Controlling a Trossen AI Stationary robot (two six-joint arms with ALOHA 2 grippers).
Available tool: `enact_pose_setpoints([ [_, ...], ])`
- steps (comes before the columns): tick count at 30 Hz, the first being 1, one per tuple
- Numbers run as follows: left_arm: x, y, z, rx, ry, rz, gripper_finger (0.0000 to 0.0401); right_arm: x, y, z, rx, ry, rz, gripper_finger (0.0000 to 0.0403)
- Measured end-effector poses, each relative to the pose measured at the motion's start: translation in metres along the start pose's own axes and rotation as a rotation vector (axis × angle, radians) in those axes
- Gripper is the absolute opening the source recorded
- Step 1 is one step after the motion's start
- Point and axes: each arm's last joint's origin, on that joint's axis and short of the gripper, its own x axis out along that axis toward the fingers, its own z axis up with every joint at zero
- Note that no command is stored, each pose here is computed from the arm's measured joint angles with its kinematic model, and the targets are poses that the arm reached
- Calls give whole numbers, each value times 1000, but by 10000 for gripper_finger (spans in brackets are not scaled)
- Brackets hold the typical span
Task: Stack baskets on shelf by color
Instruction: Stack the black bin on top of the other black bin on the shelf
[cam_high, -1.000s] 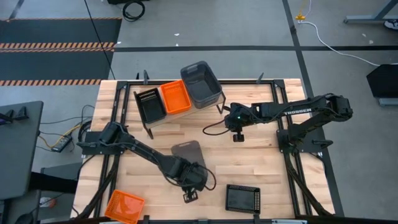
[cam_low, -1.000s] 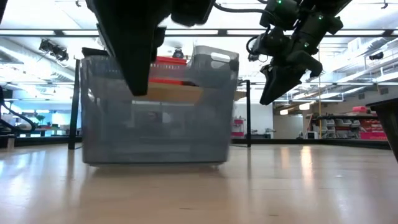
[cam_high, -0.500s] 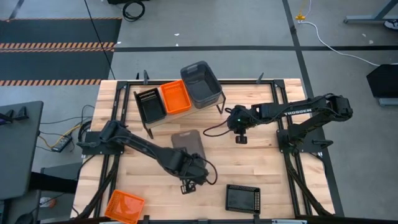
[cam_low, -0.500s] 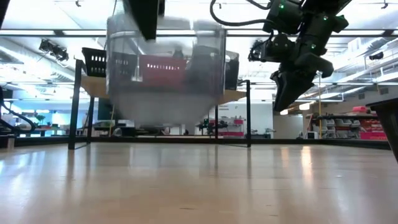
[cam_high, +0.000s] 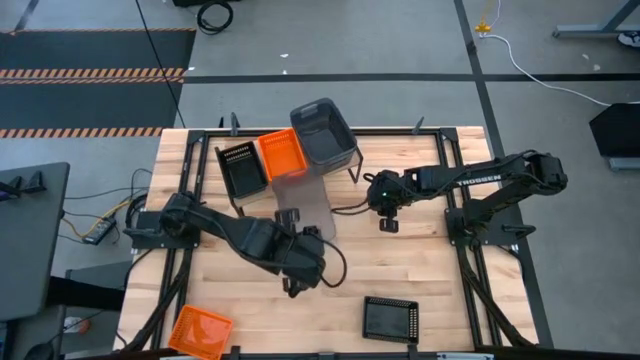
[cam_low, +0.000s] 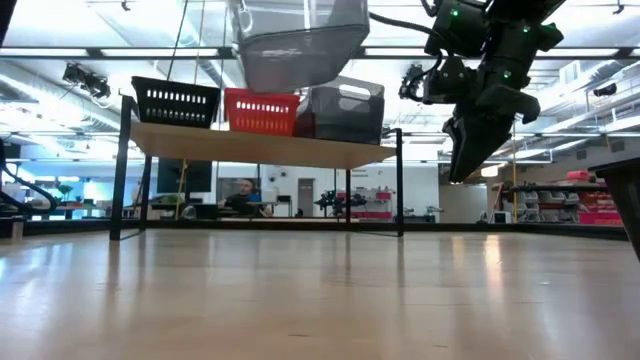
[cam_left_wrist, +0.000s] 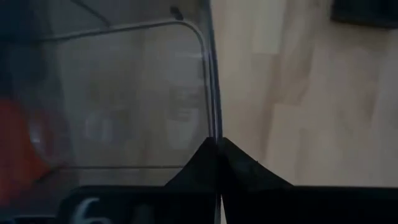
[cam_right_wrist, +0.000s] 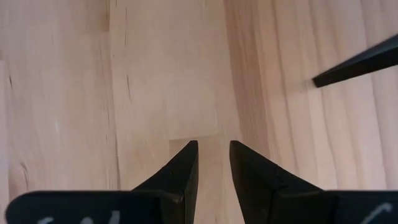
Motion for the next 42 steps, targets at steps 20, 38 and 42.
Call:
enact_pose_setpoints([
  [20, -7, 104, 27, 163, -85, 291, 6, -3, 25, -2, 83, 5, 44, 99],
  [38, -1, 218, 40, -139, -215, 187, 6, -8, 61, -4, 151, -34, 48, 99],
  [42, 1, 226, 41, -172, -235, 139, 6, -10, 66, -6, 146, -46, 25, 99],
])
